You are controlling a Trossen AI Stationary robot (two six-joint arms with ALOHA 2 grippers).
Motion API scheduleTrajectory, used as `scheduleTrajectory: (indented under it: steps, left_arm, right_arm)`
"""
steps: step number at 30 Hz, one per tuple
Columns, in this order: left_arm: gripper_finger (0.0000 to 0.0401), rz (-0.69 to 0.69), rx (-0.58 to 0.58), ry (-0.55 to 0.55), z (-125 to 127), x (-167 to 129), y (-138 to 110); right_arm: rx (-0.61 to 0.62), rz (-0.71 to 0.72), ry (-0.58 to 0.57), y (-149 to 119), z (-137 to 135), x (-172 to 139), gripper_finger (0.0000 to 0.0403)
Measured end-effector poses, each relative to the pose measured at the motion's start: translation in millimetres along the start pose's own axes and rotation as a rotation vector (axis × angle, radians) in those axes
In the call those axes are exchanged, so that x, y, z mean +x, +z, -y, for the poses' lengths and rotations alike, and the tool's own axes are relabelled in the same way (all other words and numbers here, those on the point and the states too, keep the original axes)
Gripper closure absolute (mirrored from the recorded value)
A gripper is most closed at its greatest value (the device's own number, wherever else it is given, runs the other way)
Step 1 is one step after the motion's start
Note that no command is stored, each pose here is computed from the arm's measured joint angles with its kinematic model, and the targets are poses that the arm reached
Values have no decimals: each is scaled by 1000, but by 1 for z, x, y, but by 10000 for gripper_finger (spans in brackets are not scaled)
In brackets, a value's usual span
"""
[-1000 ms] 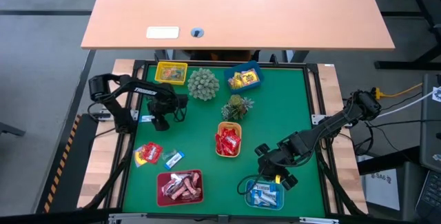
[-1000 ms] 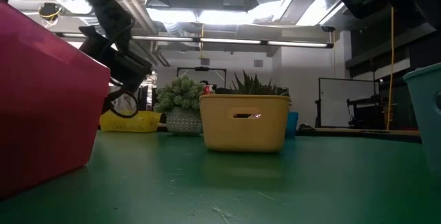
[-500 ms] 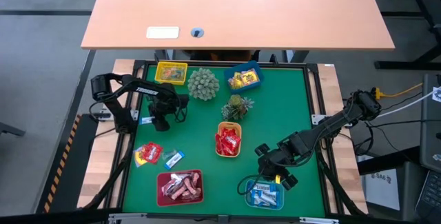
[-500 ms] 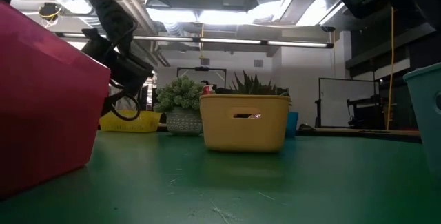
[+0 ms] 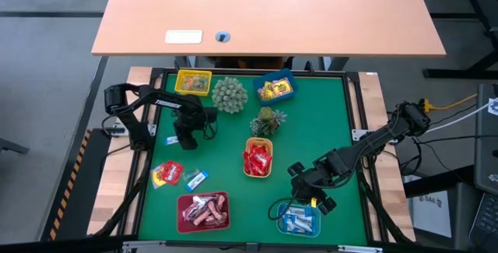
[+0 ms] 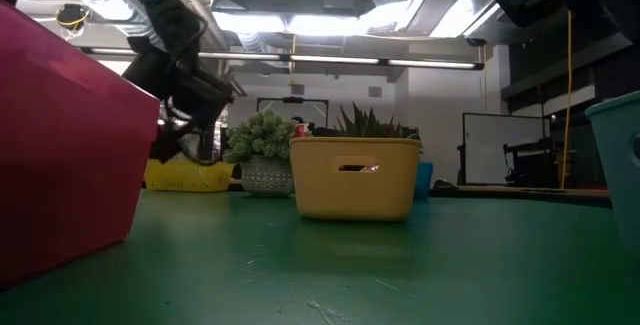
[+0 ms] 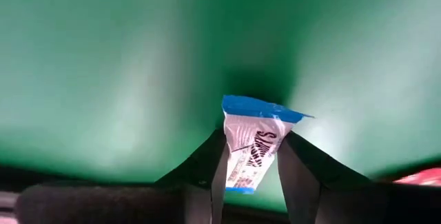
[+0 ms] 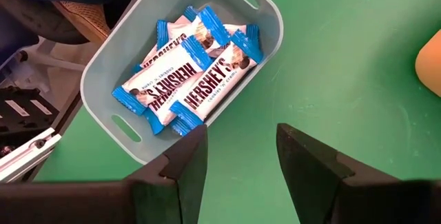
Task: Sort candy
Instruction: Put the blue chocolate bar into the light blue bin
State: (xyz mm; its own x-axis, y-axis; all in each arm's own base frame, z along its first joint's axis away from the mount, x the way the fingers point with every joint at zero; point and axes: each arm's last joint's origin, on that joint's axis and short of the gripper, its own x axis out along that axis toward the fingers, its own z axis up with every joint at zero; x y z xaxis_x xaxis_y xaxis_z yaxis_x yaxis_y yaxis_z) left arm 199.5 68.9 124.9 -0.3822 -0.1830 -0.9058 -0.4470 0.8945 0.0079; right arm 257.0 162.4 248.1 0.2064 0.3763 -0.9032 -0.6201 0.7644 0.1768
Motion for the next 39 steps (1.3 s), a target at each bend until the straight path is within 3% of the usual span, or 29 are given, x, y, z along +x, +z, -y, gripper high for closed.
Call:
scheduleTrajectory:
  steps: [7, 16, 33, 39]
  left_arm:
    - [312, 95, 51, -99, 18, -22, 12]
    - [312, 240, 153, -147, 46, -54, 24]
    - [311, 592, 367, -379, 106, -92, 41]
    - [311, 683, 448, -412, 126, -96, 41]
  right_arm:
    - [-28, -1, 0, 0, 0, 0, 229]
    - [-46, 4, -65, 1, 2, 0, 229]
    - [-457, 127, -336, 20, 9, -3, 229]
    - [-538, 141, -395, 24, 10, -5, 229]
